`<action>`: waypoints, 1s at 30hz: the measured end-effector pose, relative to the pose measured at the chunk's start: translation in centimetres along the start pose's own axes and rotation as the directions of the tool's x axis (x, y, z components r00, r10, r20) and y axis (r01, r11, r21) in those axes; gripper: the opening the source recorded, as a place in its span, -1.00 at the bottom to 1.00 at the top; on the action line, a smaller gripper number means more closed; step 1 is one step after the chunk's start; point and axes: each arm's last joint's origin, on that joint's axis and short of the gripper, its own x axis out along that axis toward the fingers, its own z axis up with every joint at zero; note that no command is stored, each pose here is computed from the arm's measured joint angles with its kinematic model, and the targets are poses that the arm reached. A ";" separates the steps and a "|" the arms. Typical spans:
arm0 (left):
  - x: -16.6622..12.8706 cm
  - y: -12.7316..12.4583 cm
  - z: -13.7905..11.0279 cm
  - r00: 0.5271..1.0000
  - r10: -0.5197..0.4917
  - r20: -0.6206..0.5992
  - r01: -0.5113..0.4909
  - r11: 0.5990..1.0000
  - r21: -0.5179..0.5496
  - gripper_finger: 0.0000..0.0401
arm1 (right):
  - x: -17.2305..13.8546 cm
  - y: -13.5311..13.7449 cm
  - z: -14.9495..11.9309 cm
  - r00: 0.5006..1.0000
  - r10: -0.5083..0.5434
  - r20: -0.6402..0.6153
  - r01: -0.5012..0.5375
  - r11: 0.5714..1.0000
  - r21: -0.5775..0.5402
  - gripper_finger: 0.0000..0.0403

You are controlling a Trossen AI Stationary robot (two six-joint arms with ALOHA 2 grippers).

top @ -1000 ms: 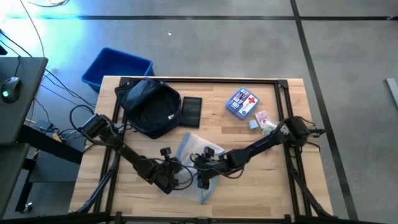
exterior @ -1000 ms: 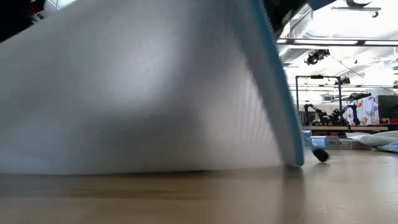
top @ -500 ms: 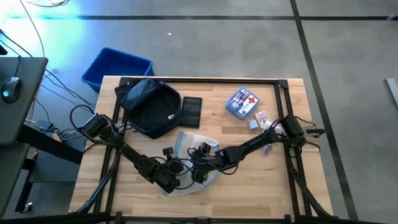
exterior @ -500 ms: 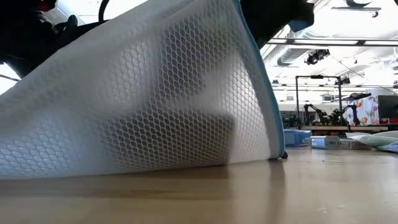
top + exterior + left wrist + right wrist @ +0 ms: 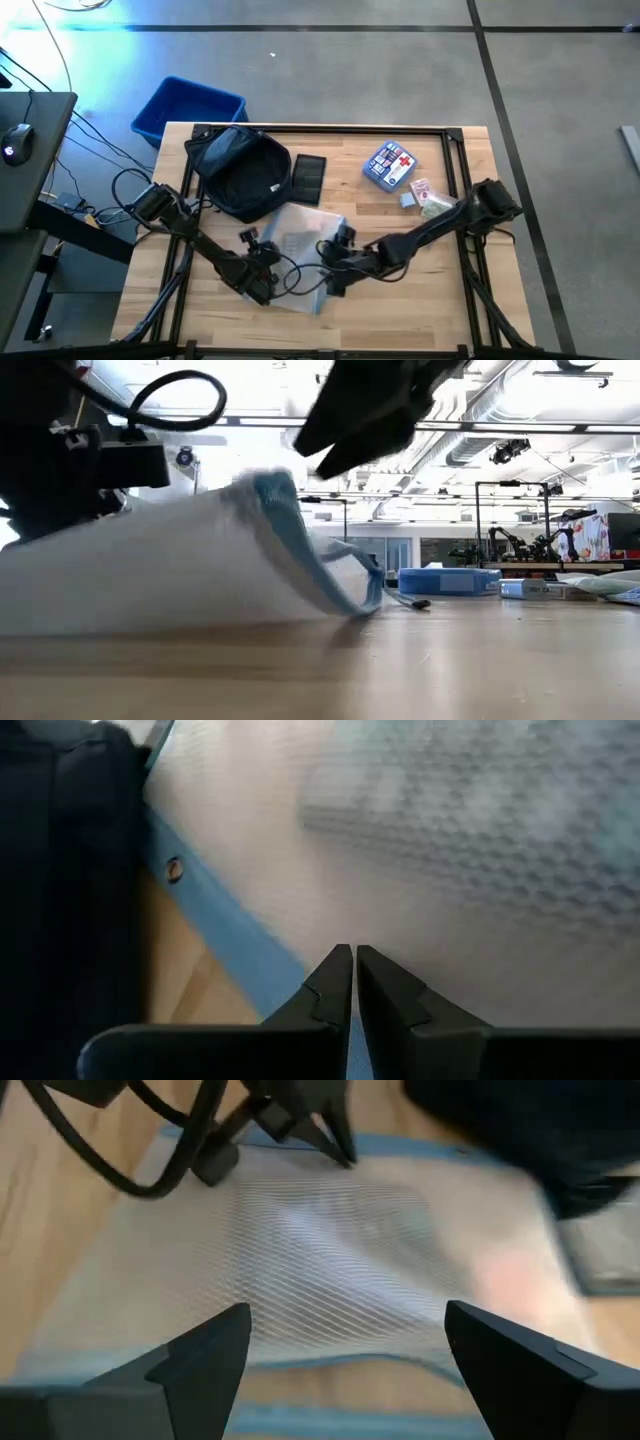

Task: Unpack backpack
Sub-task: Put the white charger adapter into the transparent zip bag

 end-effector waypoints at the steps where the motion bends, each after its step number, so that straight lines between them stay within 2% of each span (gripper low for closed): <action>1: -0.2 0.1 -0.1 1.000 0.010 -0.006 -0.010 1.000 0.006 -1.00 | -0.7 -0.1 -0.2 0.999 -0.029 -0.013 0.029 1.000 0.004 0.57; 4: -0.9 0.2 -0.1 0.999 0.040 -0.020 -0.039 0.999 0.024 -1.00 | -2.7 -0.8 -0.8 0.991 -0.118 -0.069 0.119 0.993 0.022 0.57; 7: -2.2 0.7 0.3 0.994 0.099 -0.045 -0.097 0.994 0.052 -1.00 | -4.9 -2.1 -1.7 0.959 -0.250 -0.135 0.258 0.965 0.042 0.57; 10: -4.0 1.2 1.1 0.985 0.162 -0.066 -0.159 0.986 0.049 -1.00 | -6.8 -4.3 -2.8 0.896 -0.360 -0.262 0.390 0.918 0.072 0.57; 12: -5.4 1.4 1.7 0.981 0.183 -0.068 -0.182 0.983 0.027 -1.00 | -7.4 -6.2 -3.8 0.827 -0.424 -0.370 0.482 0.872 0.079 0.57; 15: -7.5 0.8 2.5 0.989 0.141 -0.042 -0.143 0.988 -0.053 -1.00 | -7.4 -9.0 -5.5 0.726 -0.467 -0.504 0.573 0.816 0.070 0.57; 19: -9.2 -0.8 2.9 0.998 0.021 0.062 -0.009 0.982 -0.190 -1.00 | -6.0 -13.1 -8.5 0.640 -0.397 -0.658 0.624 0.768 0.143 0.57; 22: -9.9 -2.3 2.9 0.981 -0.065 0.181 0.104 0.971 -0.216 -1.00 | -4.8 -16.2 -10.4 0.622 -0.379 -0.686 0.672 0.708 0.218 0.57; 26: -10.5 -3.3 3.1 0.948 -0.100 0.303 0.155 0.974 -0.163 -1.00 | -3.4 -19.3 -12.0 0.626 -0.349 -0.697 0.696 0.654 0.298 0.57; 28: -10.6 -3.5 3.3 0.938 -0.106 0.330 0.160 0.977 -0.139 -1.00 | -2.6 -20.3 -12.6 0.648 -0.319 -0.691 0.682 0.646 0.341 0.57; 30: -10.6 -3.6 3.5 0.935 -0.113 0.338 0.162 0.979 -0.121 -1.00 | -1.8 -20.9 -12.9 0.694 -0.279 -0.663 0.647 0.647 0.405 0.57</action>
